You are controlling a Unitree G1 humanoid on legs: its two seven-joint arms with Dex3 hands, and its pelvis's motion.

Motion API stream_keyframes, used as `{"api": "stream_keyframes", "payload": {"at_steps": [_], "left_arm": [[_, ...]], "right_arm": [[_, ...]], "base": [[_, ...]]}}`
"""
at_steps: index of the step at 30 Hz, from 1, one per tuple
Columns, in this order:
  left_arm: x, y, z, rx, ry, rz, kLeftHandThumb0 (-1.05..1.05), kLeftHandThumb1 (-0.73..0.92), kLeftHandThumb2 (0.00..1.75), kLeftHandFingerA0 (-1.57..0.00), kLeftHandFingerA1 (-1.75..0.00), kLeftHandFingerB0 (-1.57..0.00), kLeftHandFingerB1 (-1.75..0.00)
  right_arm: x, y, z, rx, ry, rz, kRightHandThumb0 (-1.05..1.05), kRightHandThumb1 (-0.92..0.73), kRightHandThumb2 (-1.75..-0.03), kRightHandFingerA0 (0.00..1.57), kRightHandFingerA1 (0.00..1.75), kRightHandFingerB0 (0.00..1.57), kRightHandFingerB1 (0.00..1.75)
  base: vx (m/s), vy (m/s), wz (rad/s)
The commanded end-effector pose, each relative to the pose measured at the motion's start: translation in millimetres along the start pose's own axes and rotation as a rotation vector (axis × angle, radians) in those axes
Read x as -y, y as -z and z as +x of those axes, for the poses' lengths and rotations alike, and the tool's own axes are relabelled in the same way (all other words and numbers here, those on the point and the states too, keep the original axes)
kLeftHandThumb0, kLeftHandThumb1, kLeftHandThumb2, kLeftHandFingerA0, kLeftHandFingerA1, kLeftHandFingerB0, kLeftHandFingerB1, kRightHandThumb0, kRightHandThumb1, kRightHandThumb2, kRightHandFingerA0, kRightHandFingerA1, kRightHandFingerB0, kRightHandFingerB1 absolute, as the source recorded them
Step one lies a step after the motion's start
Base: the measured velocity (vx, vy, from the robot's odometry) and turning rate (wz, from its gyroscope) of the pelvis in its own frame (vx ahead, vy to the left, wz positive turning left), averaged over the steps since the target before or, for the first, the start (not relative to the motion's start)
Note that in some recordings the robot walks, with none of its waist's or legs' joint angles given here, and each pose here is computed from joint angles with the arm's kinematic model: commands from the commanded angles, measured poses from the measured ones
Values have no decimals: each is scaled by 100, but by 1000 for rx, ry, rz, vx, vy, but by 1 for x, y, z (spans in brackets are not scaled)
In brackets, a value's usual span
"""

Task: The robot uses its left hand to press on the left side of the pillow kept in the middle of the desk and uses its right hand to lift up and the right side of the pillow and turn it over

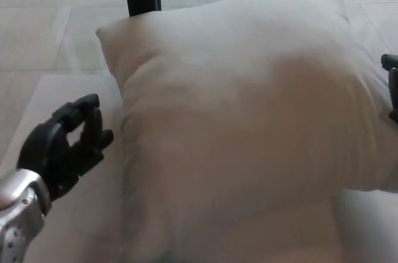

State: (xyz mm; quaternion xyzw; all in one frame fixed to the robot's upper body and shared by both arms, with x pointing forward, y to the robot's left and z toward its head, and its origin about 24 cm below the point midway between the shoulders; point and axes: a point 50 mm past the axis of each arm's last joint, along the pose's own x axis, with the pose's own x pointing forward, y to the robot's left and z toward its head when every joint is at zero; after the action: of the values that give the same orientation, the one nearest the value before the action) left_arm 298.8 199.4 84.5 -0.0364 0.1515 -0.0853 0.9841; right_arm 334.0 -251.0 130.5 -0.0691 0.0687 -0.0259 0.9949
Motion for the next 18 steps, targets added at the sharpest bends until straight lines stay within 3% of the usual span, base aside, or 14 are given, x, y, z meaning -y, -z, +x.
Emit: {"api": "stream_keyframes", "payload": {"at_steps": [1,2,3,4,5,6,8,9,10,11,13,15,17,18], "left_arm": [[22,30,2,-172,36,217,-86,76,115,-8,-55,-4,-23],[24,32,3,-180,50,231,-86,76,115,-8,-55,-4,-23],[28,33,3,-182,59,248,-89,78,115,-9,-56,-4,-23],[33,35,4,-188,67,240,-88,75,114,-6,-55,-4,-22],[36,36,5,-192,70,236,-91,76,116,-3,-54,-5,-19],[39,38,5,-193,75,234,-93,76,119,0,-49,0,-11],[40,40,5,-193,73,218,-97,74,117,-8,-54,0,-7],[42,41,6,-189,64,191,-101,77,113,-2,-43,0,0],[42,43,6,-182,60,152,-105,78,121,-6,-34,0,-8],[43,47,7,-193,49,61,-105,77,122,-3,-29,0,-10],[45,47,11,-194,45,31,-105,77,123,0,-28,0,-13],[46,52,10,-225,44,-2,-101,70,107,0,-24,0,0],[48,58,9,-243,28,-39,-100,70,109,0,-23,0,0],[54,61,8,-245,15,-85,-105,77,124,0,-23,0,-9]], "right_arm": [[-9,12,7,-125,24,-19,-95,-74,-83,33,49,24,35],[-11,13,8,-128,20,-16,-95,-74,-83,33,49,24,35],[-13,13,8,-133,22,-14,-88,-89,-68,36,45,29,29],[-18,13,8,-130,16,-18,-94,-75,-82,34,48,27,35],[-21,13,8,-126,12,-19,-89,-88,-67,36,45,31,30],[-24,14,8,-121,6,-20,-95,-73,-83,35,50,26,36],[-27,14,8,-116,-2,-26,-90,-89,-67,38,46,30,29],[-31,13,8,-110,-11,-26,-92,-89,-67,42,48,31,30],[-36,11,9,-104,-21,-20,-90,-67,-109,42,60,24,45],[-43,8,9,-95,-49,-24,-95,-89,-68,43,51,30,31],[-44,4,10,-87,-72,-36,-94,-91,-68,38,50,27,31],[-48,3,9,-87,-109,-35,-95,-91,-68,34,49,25,31],[-58,-1,8,-74,-166,-56,-96,-92,-70,27,44,19,29],[-65,-4,8,-64,-204,-46,-98,-92,-69,22,42,18,29]], "base": [[0,0,0],[0,0,0],[0,0,0],[0,0,0],[0,0,0],[0,0,0],[0,0,0],[0,0,0],[0,0,0],[0,0,0],[0,0,0],[0,0,0],[0,0,0],[0,0,0]]}}
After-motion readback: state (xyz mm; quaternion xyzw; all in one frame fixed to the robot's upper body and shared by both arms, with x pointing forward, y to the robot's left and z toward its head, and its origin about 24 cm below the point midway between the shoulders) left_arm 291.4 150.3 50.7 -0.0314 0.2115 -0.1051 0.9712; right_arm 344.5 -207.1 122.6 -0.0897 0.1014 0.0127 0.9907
